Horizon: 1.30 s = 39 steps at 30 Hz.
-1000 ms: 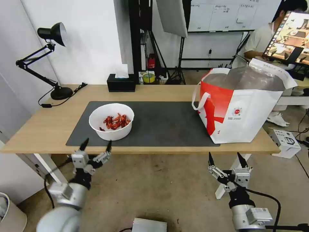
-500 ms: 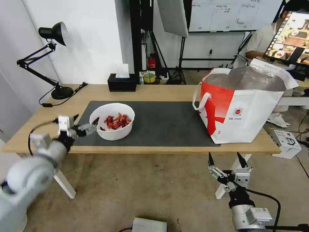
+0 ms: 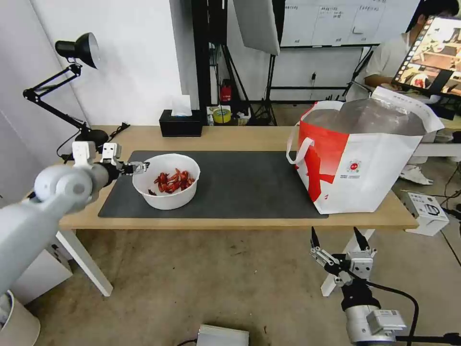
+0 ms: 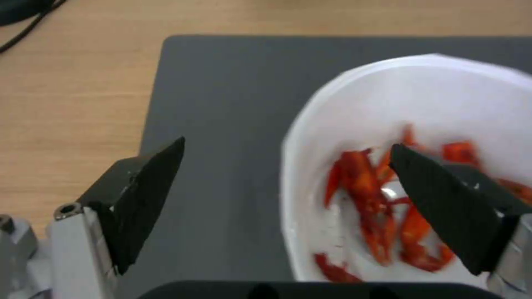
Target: Pick up the trash from the table and place it into the takeout bag.
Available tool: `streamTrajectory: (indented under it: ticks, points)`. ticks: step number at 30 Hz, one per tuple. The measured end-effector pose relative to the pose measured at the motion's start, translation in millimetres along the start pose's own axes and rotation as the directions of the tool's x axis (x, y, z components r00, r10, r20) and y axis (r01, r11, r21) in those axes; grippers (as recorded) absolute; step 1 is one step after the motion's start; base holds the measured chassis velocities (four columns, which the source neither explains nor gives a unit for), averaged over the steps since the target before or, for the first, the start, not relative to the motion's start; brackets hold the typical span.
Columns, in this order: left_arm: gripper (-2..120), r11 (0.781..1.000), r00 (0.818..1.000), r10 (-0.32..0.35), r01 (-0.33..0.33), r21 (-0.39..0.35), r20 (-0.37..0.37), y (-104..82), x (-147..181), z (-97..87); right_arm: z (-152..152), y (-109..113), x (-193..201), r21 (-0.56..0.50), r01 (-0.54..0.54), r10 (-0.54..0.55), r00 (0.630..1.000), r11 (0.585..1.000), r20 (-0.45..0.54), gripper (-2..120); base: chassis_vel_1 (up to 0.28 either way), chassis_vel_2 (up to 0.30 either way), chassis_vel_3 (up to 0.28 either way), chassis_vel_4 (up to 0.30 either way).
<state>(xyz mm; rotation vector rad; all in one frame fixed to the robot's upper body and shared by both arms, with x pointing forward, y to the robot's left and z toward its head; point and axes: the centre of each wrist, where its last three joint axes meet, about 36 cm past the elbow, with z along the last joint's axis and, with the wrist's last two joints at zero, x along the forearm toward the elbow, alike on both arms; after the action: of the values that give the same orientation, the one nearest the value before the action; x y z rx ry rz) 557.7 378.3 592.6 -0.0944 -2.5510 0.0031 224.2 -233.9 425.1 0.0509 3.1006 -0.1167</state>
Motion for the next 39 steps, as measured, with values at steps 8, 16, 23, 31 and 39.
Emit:
streamTrajectory:
  ticks: [8, 16, 23, 31, 39]
  points:
    - [100, 1.000, 0.999, -0.019, 0.019, 0.005, -0.040, -1.9, -19, -1.9, 0, 0, 0, 0.000, 0.000, 0.000, 1.000, 1.000, 0.000, 100, 0.000, 0.000, 0.000, 0.000]
    - [100, 1.000, 0.996, 0.002, -0.001, 0.018, -0.086, -7.5, -29, 25.9, 0, 0, 0, 0.000, 0.000, 0.000, 1.000, 1.000, 0.000, 100, 0.000, 0.000, 0.000, 0.000]
    - [100, 1.000, 0.997, 0.010, -0.009, 0.021, -0.078, -8.2, -30, 30.8, 0, 0, 0, 0.000, 0.000, 0.000, 1.000, 1.000, 0.000, 100, 0.000, 0.000, 0.000, 0.000]
    - [82, 0.999, 0.997, 0.026, -0.024, 0.026, -0.075, -8.3, -28, 34.7, 0, 0, 0, 0.000, 0.000, 0.000, 1.000, 1.000, 0.000, 100, 0.000, 0.000, 0.000, 0.000]
    - [52, 0.999, 0.997, 0.043, -0.042, 0.026, -0.064, -12.2, -21, 36.0, 0, 0, 0, 0.000, 0.000, 0.000, 1.000, 1.000, 0.000, 100, 0.000, 0.000, 0.000, 0.000]
